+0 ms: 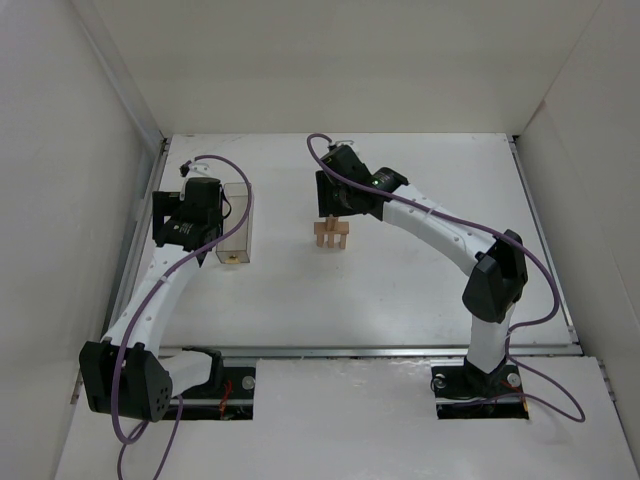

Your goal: Build the wood block tower

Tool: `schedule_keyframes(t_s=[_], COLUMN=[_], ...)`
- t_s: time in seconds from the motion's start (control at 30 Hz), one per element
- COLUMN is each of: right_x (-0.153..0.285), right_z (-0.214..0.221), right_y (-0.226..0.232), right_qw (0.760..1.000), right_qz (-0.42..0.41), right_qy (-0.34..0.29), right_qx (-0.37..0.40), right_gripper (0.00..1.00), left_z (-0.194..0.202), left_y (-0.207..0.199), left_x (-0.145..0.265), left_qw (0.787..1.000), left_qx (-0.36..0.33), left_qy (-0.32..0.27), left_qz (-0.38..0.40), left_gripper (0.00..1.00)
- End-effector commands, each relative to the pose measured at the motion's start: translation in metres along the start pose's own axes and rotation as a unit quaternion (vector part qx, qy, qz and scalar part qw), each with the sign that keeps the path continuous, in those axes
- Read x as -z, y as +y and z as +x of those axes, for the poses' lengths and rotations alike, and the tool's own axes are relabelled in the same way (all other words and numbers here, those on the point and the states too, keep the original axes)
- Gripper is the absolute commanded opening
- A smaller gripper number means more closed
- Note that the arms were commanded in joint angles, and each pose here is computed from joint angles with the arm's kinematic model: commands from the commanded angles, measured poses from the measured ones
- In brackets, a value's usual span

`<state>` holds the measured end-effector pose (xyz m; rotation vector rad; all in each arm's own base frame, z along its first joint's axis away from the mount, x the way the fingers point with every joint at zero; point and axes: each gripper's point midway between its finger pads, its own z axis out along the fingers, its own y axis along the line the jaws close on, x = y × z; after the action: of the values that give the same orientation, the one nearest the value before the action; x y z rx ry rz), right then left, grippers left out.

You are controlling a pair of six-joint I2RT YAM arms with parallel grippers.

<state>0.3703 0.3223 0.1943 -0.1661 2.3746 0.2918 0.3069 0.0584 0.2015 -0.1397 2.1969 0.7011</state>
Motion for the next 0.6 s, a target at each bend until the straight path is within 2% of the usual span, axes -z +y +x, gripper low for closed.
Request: schedule_keyframes(t_s=[0.0,0.23,0.57], right_x=[0.0197,0.0214,0.0253], right_z=[-0.033,-0.0369,-0.0394], right_y=[0.0083,0.0078,0.0074], right_qw=[0.998,0.998,0.998], right_qz=[-0.021,-0.019,-0.021], right_qy=[-0.049,-0.055,-0.059], right_qx=[-0.015,-0.012,-0.007], right_gripper=[0.6,0.69,0.66], left_z=[-0.0136,-0.0136,-0.0136], left_y=[0.0051,0.0051,0.0051], left_x=[0.0047,0.0047,0.0047], left_qw=[1.0,1.0,1.0], left_qx=[0.022,0.022,0.022], left_qy=[-0.018,-0.018,-0.018], left_qz=[0.0,0.0,0.0], left_gripper=[0.99,0.99,0.99])
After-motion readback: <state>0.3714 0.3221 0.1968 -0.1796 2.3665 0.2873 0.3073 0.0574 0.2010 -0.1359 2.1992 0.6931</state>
